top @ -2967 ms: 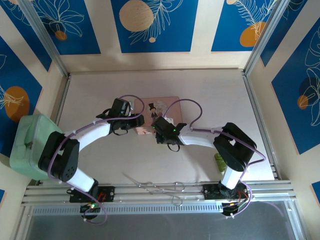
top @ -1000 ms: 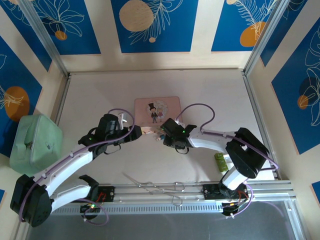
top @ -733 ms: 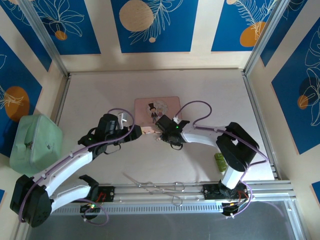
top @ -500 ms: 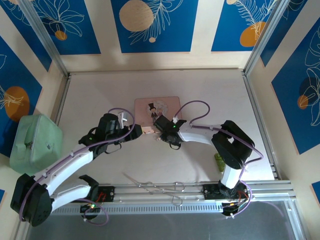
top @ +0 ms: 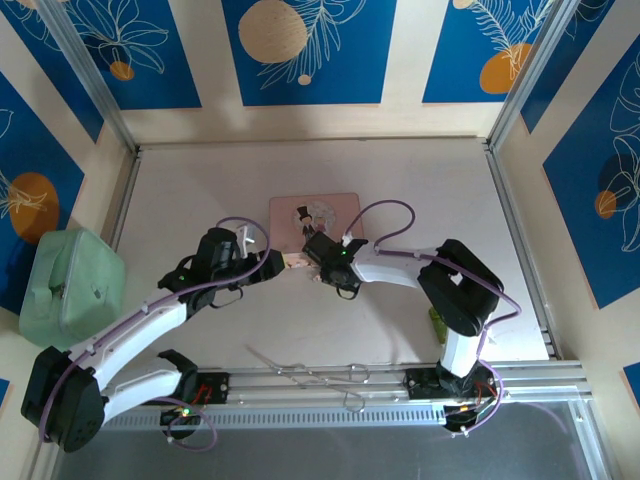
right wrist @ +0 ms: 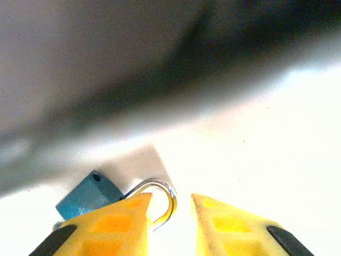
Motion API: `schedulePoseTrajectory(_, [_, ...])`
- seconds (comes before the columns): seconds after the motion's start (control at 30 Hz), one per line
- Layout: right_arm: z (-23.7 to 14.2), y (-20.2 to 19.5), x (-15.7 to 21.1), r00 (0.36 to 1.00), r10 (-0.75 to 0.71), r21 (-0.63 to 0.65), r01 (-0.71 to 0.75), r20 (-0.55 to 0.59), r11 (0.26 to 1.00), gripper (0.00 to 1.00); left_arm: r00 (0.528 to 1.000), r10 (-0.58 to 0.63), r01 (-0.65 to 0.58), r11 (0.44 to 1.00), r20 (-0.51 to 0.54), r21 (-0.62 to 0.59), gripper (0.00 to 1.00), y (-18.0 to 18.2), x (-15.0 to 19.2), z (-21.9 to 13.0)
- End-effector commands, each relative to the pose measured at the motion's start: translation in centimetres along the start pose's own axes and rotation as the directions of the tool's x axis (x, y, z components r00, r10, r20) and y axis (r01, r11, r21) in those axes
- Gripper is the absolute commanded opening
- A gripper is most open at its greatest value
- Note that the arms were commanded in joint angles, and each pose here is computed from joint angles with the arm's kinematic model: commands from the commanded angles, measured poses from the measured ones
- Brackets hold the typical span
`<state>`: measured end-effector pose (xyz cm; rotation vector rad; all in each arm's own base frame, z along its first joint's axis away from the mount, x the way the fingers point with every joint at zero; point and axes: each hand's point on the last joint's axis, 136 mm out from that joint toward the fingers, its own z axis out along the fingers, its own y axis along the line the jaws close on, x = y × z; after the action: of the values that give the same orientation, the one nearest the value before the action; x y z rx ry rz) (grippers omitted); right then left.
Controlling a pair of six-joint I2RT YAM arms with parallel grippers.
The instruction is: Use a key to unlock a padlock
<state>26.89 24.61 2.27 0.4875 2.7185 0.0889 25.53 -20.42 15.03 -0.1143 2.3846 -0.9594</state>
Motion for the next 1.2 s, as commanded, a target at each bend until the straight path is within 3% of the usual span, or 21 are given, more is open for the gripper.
schedulePoseTrajectory(0.0, [0.2,-1.6,1.8,0.998,-0.033,0.104,0.039,-0.052,0.994,0.22,1.0,-0.001,0.001,1.0,0.005,0.01,0.63,-0.3,-0.2,0.1])
schedulePoseTrajectory(0.37, [-0.4,-2.0,3.3,0.986,-0.131,0.115,0.143,-0.101,0.983,0.1,1.0,0.007,-0.007,1.0,0.011,0.002,0.62,-0.6,-0.6,-0.2])
schedulePoseTrajectory(0.77, [-2.6,1.1,6.8,0.901,-0.388,-0.007,0.394,-0.193,0.919,0.0,0.999,-0.008,0.009,1.0,0.035,-0.007,0.61,-0.8,-1.7,0.0])
schedulePoseTrajectory(1.0, [-4.0,1.8,8.1,0.863,-0.466,-0.094,0.457,-0.193,0.885,0.0,0.999,-0.017,0.017,1.0,0.034,-0.008,0.59,-0.8,-1.6,0.0])
schedulePoseTrajectory(1.17, [-5.1,2.2,6.9,0.866,-0.476,-0.121,0.462,-0.153,0.879,0.01,0.999,-0.018,0.018,1.0,0.034,-0.016,0.59,-0.6,-1.5,0.0])
